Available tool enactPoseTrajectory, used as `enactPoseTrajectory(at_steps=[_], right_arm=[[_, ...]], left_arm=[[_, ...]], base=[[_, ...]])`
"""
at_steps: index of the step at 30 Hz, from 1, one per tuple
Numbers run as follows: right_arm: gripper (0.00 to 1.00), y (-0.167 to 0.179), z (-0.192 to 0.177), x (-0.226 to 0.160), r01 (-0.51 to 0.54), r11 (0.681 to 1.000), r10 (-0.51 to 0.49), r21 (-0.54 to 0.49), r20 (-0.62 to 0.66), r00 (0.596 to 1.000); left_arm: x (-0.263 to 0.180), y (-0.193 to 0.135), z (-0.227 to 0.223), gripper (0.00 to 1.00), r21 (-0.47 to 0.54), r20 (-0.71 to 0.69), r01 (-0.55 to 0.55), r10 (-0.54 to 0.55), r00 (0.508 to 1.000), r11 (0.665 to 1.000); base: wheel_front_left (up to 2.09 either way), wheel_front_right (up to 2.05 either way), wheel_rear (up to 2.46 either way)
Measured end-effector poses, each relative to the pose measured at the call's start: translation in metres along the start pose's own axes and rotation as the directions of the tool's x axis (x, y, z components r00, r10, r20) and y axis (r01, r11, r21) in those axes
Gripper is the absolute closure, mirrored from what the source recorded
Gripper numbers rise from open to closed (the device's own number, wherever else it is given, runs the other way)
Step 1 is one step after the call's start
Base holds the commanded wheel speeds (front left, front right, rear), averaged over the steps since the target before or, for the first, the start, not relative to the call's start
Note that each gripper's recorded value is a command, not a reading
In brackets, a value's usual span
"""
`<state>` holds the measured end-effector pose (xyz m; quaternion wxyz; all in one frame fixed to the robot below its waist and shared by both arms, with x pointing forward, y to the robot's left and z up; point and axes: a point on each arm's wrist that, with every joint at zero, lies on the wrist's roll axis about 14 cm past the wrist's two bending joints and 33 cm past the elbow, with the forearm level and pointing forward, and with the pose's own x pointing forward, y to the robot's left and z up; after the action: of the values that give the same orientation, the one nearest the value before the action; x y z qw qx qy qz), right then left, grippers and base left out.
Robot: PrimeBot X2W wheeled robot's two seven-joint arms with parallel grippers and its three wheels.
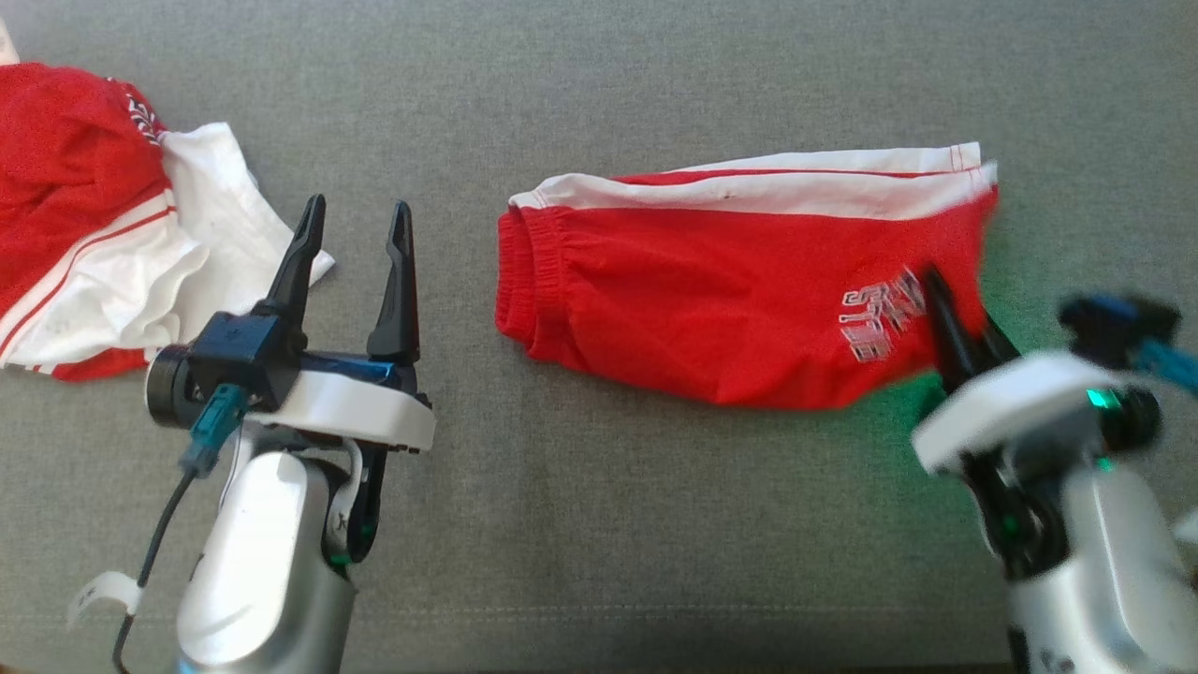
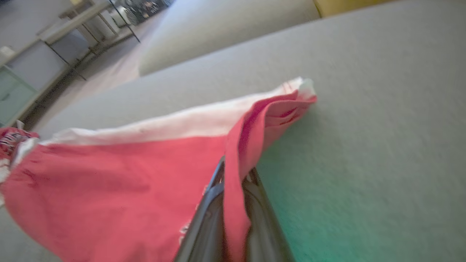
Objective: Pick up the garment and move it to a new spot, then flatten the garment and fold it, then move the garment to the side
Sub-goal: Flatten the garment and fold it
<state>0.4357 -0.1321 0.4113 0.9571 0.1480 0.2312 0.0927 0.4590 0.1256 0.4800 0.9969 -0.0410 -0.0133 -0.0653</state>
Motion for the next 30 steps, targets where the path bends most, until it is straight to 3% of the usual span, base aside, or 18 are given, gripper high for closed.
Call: enactPoseTrajectory(at_steps=[5, 9, 17, 23, 24, 25, 26, 30], right_arm=[[1.00, 0.066, 0.049, 0.014, -0.185, 0.979, 0.192, -0.087, 0.082, 0.978], [1.00, 0.124, 0.056, 0.016, -0.336, 0.929, 0.350, -0.155, 0.071, 0.934], [1.00, 0.189, -0.007, 0.008, -0.538, 0.840, 0.529, -0.071, -0.109, 0.841], [1.00, 0.202, -0.049, 0.004, -0.580, 0.814, 0.564, -0.027, -0.198, 0.801], [0.91, 0.202, -0.053, 0.004, -0.582, 0.813, 0.565, -0.024, -0.204, 0.799], [0.55, 0.202, -0.055, 0.004, -0.582, 0.813, 0.567, -0.019, -0.203, 0.798], [0.00, 0.202, -0.057, 0.004, -0.583, 0.812, 0.568, -0.019, -0.200, 0.798], [0.00, 0.204, -0.050, 0.003, -0.587, 0.810, 0.580, -0.008, -0.141, 0.802]], left_arm=[[-0.003, 0.001, 0.006, 0.00, 0.004, 0.012, -0.004, 0.004, 1.000, 1.000], [-0.009, 0.008, 0.012, 0.00, 0.002, 0.020, -0.025, 0.025, 0.999, 1.000], [-0.024, 0.026, 0.010, 0.00, 0.005, 0.005, -0.081, 0.081, 0.997, 0.997], [-0.029, 0.029, 0.000, 0.00, -0.004, -0.026, -0.094, 0.094, 0.995, 0.996], [-0.028, 0.028, -0.001, 0.00, -0.005, -0.027, -0.093, 0.093, 0.995, 0.996], [-0.028, 0.028, -0.002, 0.00, -0.005, -0.029, -0.092, 0.092, 0.995, 0.996], [-0.027, 0.027, -0.002, 0.00, -0.006, -0.031, -0.090, 0.090, 0.995, 0.996], [-0.025, 0.024, -0.003, 0.00, -0.010, -0.032, -0.082, 0.082, 0.996, 0.997]], base=[[0.00, 0.00, 0.00], [0.00, 0.00, 0.00], [0.00, 0.00, 0.00], [0.00, 0.00, 0.00], [0.00, 0.00, 0.00], [0.00, 0.00, 0.00], [0.00, 0.00, 0.00], [0.00, 0.00, 0.00]])
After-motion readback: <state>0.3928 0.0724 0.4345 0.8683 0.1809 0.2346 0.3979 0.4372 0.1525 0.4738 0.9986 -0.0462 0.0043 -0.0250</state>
